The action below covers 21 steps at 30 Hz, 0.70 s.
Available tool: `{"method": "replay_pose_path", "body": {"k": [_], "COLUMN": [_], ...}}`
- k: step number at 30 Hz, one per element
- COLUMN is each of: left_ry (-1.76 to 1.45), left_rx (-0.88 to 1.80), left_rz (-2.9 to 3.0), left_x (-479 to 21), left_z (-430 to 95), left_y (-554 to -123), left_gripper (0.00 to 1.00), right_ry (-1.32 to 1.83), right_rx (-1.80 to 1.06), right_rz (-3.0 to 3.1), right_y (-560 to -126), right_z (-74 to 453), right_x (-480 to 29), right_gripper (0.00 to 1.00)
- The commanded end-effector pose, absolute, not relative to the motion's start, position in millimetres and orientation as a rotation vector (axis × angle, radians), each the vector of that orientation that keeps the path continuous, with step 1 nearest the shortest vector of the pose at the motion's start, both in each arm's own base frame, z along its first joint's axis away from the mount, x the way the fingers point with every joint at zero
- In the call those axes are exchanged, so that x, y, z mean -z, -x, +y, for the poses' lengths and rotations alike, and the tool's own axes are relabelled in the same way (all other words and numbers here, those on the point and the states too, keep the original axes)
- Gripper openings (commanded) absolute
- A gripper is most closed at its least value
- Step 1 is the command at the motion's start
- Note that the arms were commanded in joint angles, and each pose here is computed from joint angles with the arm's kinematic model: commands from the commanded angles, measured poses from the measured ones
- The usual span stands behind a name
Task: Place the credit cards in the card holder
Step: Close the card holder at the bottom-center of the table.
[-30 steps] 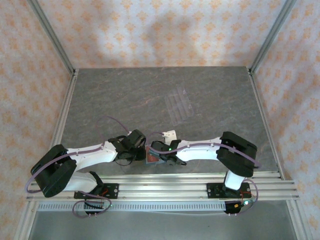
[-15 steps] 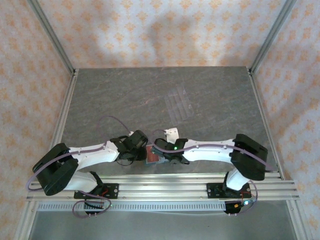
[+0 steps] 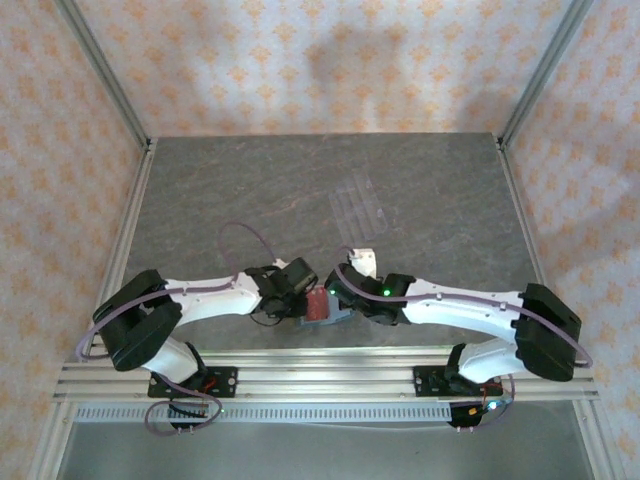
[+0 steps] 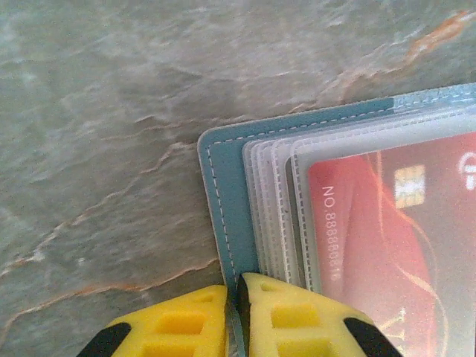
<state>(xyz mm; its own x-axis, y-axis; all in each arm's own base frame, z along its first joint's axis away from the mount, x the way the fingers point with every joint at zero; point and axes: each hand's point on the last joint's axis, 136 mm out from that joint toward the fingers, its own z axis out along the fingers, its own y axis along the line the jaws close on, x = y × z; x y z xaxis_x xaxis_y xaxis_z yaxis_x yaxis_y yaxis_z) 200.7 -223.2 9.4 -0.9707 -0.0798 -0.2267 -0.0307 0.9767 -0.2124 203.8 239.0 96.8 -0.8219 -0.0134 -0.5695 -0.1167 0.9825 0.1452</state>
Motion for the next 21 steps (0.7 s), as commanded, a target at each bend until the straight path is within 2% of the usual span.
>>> {"method": "replay_pose_path", "body": {"k": [1,10,17,21], "left_ry": [0.042,0.065,0.11,0.167], "left_rx": [0.694,0.604,0.552,0.413], "left_rz": [2.815,2.77,2.799,2.829], "left_x": [-10,-38,-32,-27], "left_z": [-300,-274,-251,-224], "left_y": [-211,-210,-197,-190], "left_gripper": [0.13,0.14,0.16,0.16], "right_ry": [0.079,0.089,0.044,0.013], "right_rx": [-0.321,-0.457,-0.686,-0.732], "right_rz": [2.51,2.528,2.534,2.551], "right_y": [-206,-206,-205,-206], "right_z": [244,269,303,310], "right_x": [-106,-105,-104,-97], "right_gripper": [0.0,0.0,0.0,0.0]}}
